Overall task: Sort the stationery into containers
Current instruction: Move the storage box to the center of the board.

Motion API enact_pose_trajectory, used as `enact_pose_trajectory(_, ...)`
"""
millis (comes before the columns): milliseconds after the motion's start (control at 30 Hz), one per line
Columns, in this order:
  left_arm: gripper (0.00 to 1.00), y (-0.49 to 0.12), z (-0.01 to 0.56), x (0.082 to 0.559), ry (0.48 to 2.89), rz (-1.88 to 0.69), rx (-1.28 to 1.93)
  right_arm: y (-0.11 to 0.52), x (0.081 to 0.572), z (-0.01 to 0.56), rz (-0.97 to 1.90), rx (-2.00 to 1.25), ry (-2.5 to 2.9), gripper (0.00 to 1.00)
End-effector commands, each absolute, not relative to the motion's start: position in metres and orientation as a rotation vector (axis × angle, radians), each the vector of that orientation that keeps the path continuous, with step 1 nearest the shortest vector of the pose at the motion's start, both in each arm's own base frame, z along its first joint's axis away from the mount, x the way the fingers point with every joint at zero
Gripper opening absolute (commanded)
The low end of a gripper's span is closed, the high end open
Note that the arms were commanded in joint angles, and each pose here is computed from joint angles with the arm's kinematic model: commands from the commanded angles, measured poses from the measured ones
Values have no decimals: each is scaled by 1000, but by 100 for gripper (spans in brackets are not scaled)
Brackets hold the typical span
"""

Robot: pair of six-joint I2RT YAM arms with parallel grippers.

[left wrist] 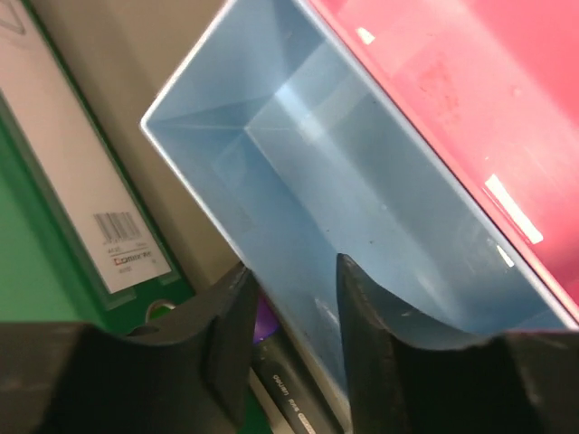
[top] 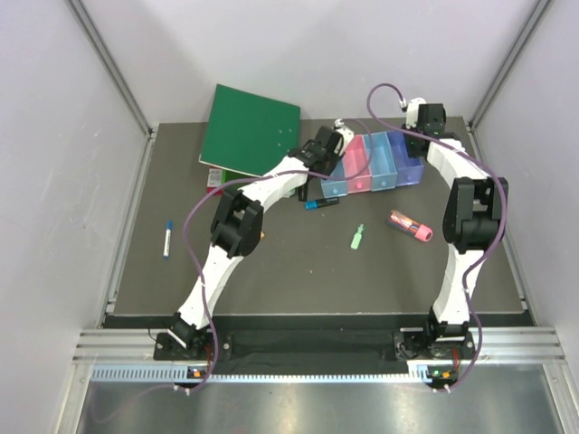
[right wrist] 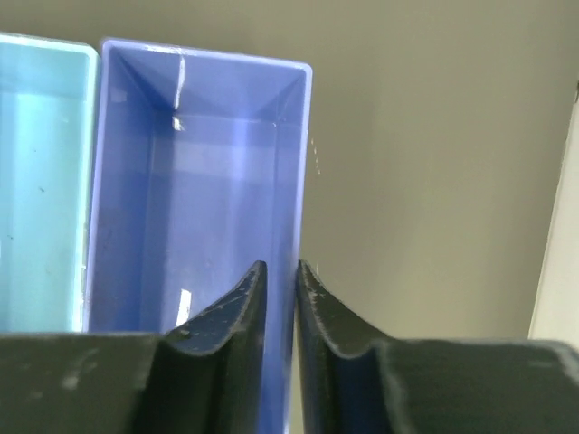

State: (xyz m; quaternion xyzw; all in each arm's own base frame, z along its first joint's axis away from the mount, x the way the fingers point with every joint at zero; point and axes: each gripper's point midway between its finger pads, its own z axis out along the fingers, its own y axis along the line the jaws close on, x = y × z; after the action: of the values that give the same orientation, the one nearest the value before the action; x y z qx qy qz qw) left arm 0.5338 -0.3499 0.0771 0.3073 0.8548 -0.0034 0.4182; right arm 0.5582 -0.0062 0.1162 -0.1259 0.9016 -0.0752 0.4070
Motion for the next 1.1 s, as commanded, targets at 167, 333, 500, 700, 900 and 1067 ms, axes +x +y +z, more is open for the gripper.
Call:
enact_pose_trajectory(167,56,-394,86,518,2054,-122,879,37,573,124,-128,-458,2175,41)
enact_pose_trajectory(333,62,-390,92,522,2042,-85,858,42,567,114,-129,-497,2198,56)
enact_pose_trajectory(500,64,-384,98,527,2027,-40,831,39,563,114,-153,-486,2208,62)
enact_pose_trajectory(700,66,-378,110,535,1998,9,787,35,555,117,-195,-480,2206,73)
enact_pose_trajectory(900,68,-371,143,545,1925,61,721,32,551,137,-203,-456,2169,79)
enact_pose_trajectory(1067,71,-367,176,549,1864,78,684,33,549,172,-192,-419,2110,81)
